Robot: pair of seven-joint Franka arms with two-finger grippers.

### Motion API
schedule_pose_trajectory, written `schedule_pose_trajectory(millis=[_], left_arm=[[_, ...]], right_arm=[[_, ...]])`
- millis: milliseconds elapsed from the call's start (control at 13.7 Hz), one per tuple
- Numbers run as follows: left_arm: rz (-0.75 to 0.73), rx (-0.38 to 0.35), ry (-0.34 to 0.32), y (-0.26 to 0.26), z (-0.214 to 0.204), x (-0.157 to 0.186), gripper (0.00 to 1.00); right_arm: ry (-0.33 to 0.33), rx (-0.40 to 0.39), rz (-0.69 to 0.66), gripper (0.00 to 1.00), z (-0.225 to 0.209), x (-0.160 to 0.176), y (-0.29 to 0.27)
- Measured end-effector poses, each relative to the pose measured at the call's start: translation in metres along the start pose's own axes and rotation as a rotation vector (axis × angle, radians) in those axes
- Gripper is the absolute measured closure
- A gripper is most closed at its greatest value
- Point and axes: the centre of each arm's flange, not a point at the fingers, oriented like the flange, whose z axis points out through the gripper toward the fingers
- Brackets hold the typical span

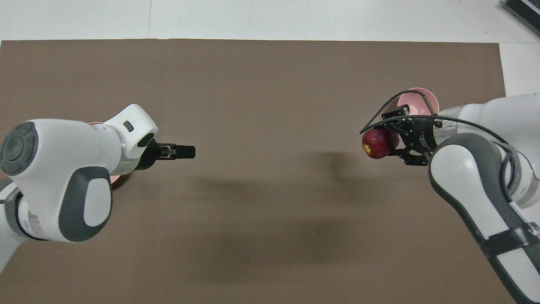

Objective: Move apple from plate to bowl
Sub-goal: 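Carry the apple to the pink bowl with the right gripper while the left withdraws, then lower the apple into the pink bowl and open the right gripper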

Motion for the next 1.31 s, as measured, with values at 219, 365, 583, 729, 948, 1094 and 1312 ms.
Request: schedule_pose_trajectory(millis=[219, 365, 583, 729, 948, 1094, 1312], left_arm=[[0.081, 0.128, -0.016, -0.053, -0.03, 0.012, 0.0], [0.086, 0.183, -0.041, -0.077, -0.067, 0.023, 0.0], [0.083, 0.202, -0.055, -0.098, -0.125, 0.033, 0.0], [0.074, 0.224, -0.073, -0.102, -0.164, 0.035, 0.0], [0.057, 0.231, -0.098, -0.099, -0.215, 0.03, 0.0], [0.047, 0.229, -0.124, -0.097, -0.237, 0.024, 0.0], [0.041, 0.228, -0.146, -0.096, -0.247, 0.02, 0.0]], right_arm=[[0.141, -0.061, -0.225, 0.22, -0.007, 0.029, 0.007], [0.21, -0.104, -0.361, 0.22, -0.011, 0.044, 0.007], [0.293, -0.178, -0.557, 0.22, -0.017, 0.069, 0.007], [0.324, -0.181, -0.624, 0.22, -0.006, 0.095, 0.013], [0.337, -0.181, -0.648, 0.22, 0.019, 0.114, 0.014], [0.339, -0.178, -0.653, 0.22, 0.031, 0.118, 0.011], [0.322, -0.19, -0.648, 0.22, 0.051, 0.125, 0.015]])
